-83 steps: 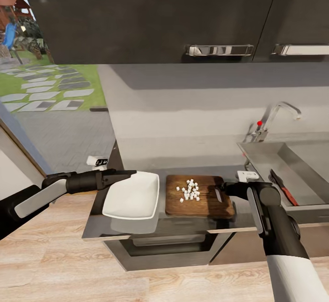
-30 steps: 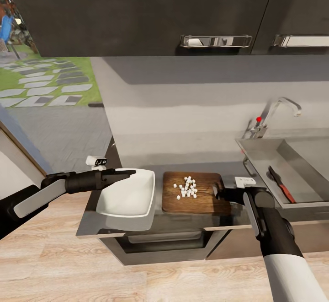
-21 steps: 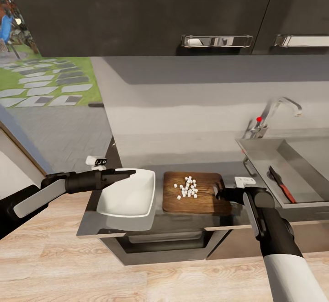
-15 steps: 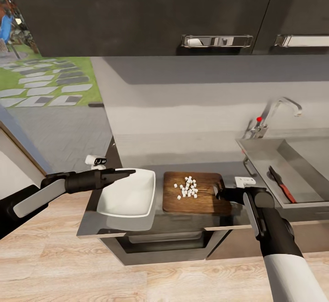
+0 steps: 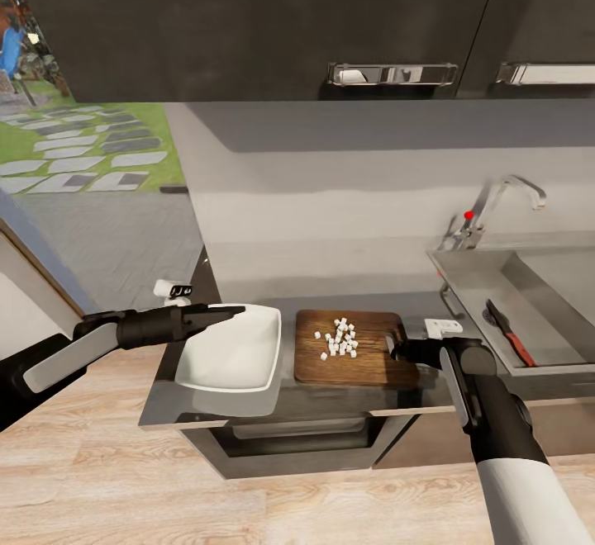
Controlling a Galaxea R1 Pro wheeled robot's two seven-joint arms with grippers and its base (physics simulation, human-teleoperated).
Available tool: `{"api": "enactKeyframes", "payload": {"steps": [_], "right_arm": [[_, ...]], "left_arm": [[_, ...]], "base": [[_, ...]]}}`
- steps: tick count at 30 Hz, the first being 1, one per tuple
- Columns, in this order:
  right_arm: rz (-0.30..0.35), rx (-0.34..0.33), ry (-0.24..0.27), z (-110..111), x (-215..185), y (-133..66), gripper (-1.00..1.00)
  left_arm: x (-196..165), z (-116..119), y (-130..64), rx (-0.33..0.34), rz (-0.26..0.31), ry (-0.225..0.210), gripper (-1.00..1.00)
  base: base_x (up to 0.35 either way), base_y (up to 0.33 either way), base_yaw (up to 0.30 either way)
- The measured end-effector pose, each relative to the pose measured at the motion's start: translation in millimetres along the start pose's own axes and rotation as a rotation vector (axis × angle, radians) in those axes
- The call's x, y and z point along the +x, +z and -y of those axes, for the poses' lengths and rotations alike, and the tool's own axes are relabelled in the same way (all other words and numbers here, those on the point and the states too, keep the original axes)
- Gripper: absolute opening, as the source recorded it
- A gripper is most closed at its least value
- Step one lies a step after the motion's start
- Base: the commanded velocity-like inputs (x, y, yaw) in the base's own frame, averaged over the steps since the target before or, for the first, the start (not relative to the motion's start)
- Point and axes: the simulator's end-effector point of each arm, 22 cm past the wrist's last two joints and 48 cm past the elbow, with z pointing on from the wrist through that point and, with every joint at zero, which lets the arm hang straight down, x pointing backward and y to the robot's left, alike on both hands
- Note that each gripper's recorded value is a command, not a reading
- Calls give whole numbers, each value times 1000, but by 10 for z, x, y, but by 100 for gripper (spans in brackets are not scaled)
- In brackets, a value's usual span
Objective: In the kitchen, take the Vidalia onion out of the sink, dice it on the chopping board with the paring knife, put the diced onion into the bowl on the countertop, then place both the paring knife and the chopping board into the sink.
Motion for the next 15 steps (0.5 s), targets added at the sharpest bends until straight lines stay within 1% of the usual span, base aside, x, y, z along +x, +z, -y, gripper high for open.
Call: {"api": "enactKeyframes", "payload": {"steps": [15], "right_arm": [[-2, 0, -4, -13, 6, -3, -100]], "left_arm": [[-21, 27, -12, -2, 1, 6, 100]], "base": [[0, 0, 0]]}}
